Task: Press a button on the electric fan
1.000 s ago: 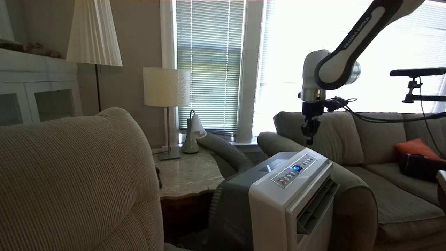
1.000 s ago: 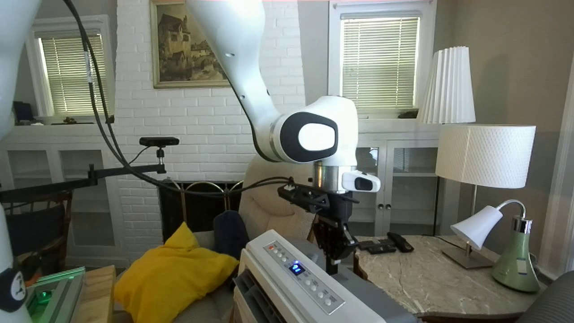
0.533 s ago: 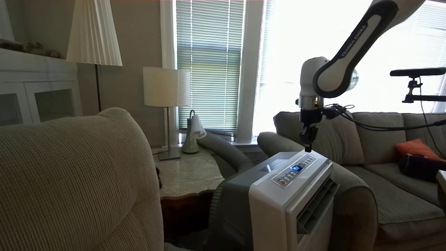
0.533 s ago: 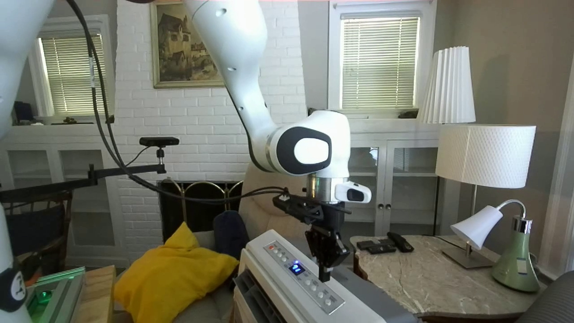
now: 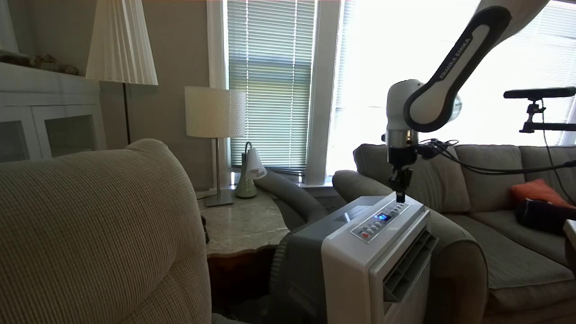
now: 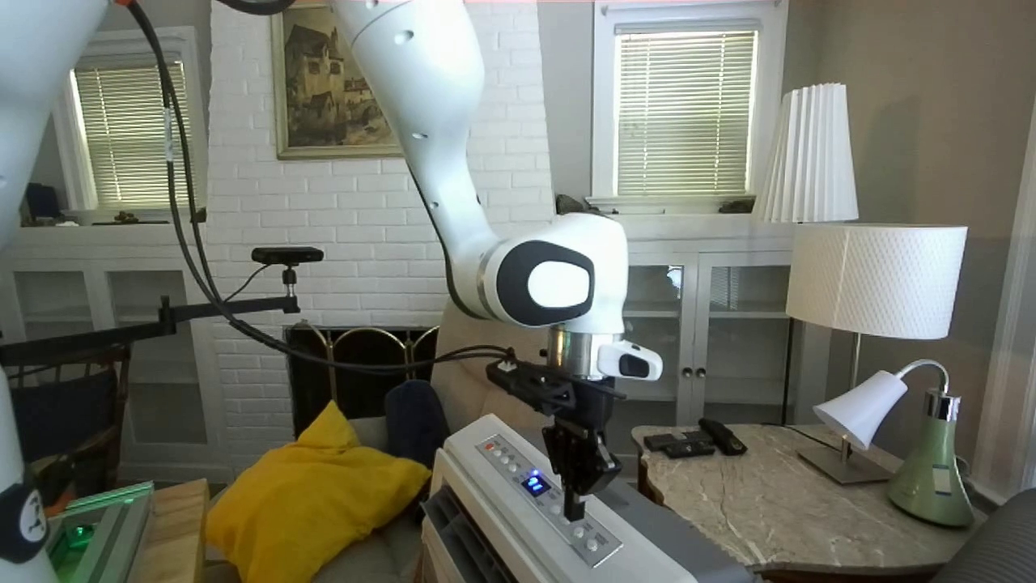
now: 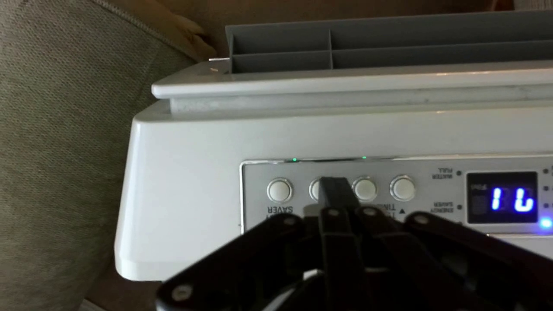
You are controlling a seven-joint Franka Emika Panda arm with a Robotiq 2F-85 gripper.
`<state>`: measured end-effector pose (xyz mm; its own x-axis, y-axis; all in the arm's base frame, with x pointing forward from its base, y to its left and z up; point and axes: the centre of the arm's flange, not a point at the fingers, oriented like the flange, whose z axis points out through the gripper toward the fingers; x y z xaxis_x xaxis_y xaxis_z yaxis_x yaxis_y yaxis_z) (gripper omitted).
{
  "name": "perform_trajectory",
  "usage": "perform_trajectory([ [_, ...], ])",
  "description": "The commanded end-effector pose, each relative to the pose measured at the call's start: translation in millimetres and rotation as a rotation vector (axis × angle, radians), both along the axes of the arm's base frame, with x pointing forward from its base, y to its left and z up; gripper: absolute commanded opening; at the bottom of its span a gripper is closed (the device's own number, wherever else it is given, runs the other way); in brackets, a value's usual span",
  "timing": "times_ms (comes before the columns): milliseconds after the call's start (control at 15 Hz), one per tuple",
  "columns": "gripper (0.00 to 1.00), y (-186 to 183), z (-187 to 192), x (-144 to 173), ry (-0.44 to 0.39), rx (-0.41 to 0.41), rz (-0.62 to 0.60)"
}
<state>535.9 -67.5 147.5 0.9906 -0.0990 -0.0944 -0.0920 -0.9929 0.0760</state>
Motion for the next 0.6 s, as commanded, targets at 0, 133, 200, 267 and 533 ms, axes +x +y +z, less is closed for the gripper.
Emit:
perform_trajectory([
  [0, 0.01, -0.9, -1.6, -0.5, 0.009, -0.001, -0.007],
  [133, 0.01, -1.9, -2.9, 0.5, 0.015, -0.004, -0.012],
  [200, 0.01, -1.8, -3.5, 0.9, 0.015, -0.004, -0.012],
  [267, 0.01, -1.6, -3.8, 1.1, 0.015, -0.004, -0.012],
  [533, 0.00, -2.1, -11.4, 1.3, 0.026, -0.008, -0.011],
])
